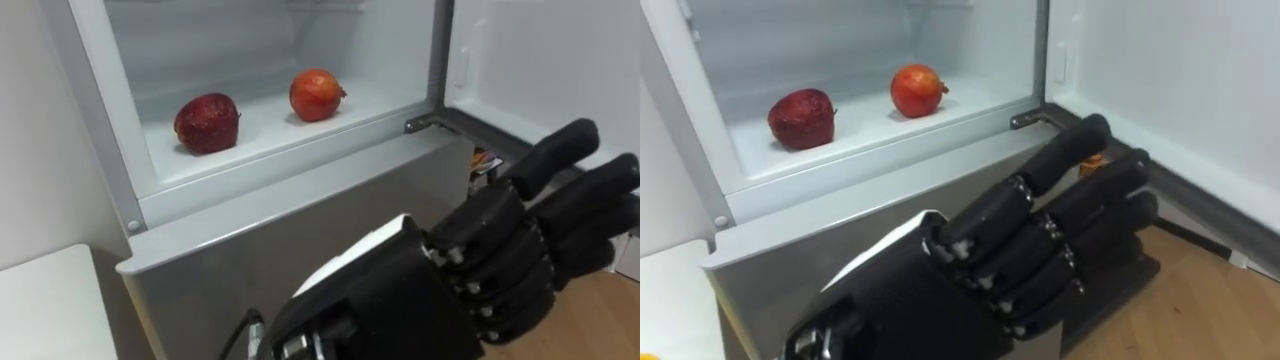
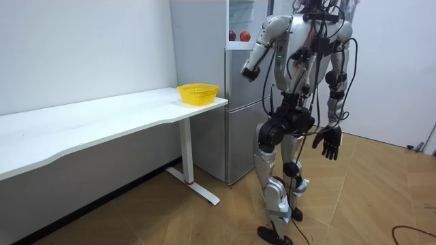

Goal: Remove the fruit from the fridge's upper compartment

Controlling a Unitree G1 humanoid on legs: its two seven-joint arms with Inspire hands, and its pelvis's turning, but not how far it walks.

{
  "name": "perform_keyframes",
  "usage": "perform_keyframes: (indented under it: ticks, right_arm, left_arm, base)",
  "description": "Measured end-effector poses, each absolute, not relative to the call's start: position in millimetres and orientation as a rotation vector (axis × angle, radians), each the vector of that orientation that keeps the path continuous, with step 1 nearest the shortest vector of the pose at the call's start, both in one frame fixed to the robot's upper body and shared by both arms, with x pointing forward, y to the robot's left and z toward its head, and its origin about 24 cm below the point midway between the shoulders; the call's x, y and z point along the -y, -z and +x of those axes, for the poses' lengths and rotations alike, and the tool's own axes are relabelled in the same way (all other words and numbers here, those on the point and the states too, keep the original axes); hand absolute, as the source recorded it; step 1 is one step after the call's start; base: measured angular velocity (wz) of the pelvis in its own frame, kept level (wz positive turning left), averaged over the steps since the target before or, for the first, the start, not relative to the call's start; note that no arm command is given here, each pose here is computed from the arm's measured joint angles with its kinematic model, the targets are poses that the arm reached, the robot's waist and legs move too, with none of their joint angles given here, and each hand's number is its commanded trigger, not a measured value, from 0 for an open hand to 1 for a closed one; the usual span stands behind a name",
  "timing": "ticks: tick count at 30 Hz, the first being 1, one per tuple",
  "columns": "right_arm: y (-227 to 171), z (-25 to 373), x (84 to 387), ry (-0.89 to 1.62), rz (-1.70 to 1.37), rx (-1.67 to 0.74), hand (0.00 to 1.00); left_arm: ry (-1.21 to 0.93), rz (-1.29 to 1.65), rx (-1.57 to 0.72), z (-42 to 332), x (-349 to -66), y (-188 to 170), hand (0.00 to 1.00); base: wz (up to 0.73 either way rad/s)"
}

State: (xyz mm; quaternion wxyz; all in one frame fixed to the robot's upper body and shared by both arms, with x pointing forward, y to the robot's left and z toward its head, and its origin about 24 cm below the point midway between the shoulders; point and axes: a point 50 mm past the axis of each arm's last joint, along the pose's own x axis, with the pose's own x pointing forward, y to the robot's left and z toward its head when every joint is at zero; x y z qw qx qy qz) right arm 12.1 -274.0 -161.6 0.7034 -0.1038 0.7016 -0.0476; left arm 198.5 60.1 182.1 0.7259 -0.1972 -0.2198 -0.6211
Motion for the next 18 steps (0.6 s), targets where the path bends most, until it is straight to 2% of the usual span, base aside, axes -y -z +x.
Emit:
perform_keyframes:
  ticks: [8, 18]
  right_arm:
    - [161.5, 3.6, 274.6, 0.135, -0.205, -1.574, 0.0]
    - [161.6, 11.8, 274.1, 0.083, -0.259, -1.556, 0.0]
  left_arm:
    - [1.371, -0.431, 0.488, 199.8, -59.7, -183.1, 0.0]
    - [1.349, -0.341, 0.51, 203.7, -63.7, -187.3, 0.0]
  base:
    - [-0.02]
    - [0.01]
